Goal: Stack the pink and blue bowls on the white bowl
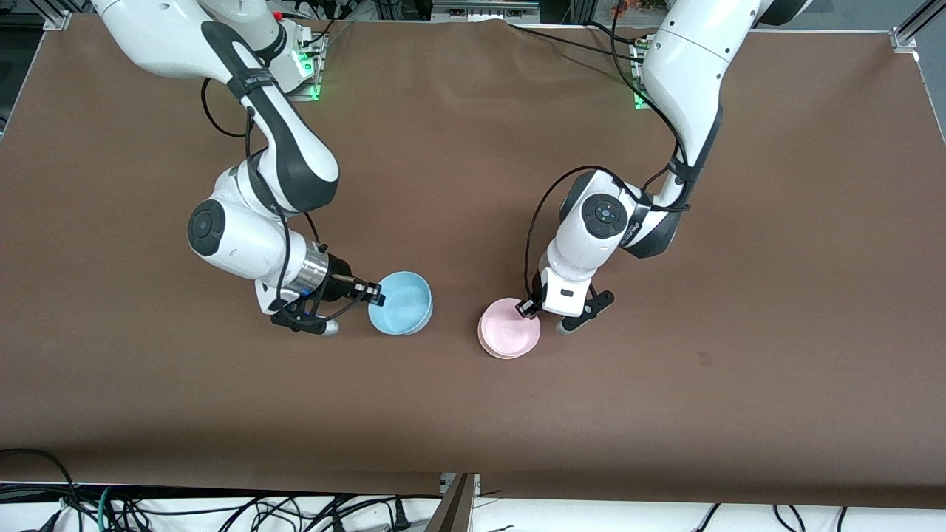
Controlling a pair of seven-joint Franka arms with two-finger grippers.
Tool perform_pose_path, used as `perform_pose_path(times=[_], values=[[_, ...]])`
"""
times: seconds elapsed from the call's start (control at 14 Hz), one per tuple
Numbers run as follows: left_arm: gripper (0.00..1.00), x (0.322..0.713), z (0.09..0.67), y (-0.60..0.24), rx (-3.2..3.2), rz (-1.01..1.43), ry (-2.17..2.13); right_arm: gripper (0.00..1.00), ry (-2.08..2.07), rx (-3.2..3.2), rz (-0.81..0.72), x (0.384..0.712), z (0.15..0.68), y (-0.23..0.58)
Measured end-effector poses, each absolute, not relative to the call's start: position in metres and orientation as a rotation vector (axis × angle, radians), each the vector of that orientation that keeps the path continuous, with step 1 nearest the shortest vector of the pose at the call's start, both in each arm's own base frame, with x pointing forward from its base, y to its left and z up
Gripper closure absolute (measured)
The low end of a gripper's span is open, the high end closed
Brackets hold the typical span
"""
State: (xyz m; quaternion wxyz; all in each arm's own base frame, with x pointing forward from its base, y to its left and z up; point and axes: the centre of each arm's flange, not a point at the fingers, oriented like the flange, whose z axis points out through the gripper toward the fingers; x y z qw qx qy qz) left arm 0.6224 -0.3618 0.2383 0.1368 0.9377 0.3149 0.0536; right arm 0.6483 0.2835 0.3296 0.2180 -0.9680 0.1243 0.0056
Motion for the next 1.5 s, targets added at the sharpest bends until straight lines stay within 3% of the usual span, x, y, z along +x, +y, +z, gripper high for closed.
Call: perform_pose_path(times=[1.5], values=[[0.97,0.625,0.220,-0.364,2.734,0.160,0.919,0.97,0.364,-2.678,0.034,0.642,0.329,0.298]])
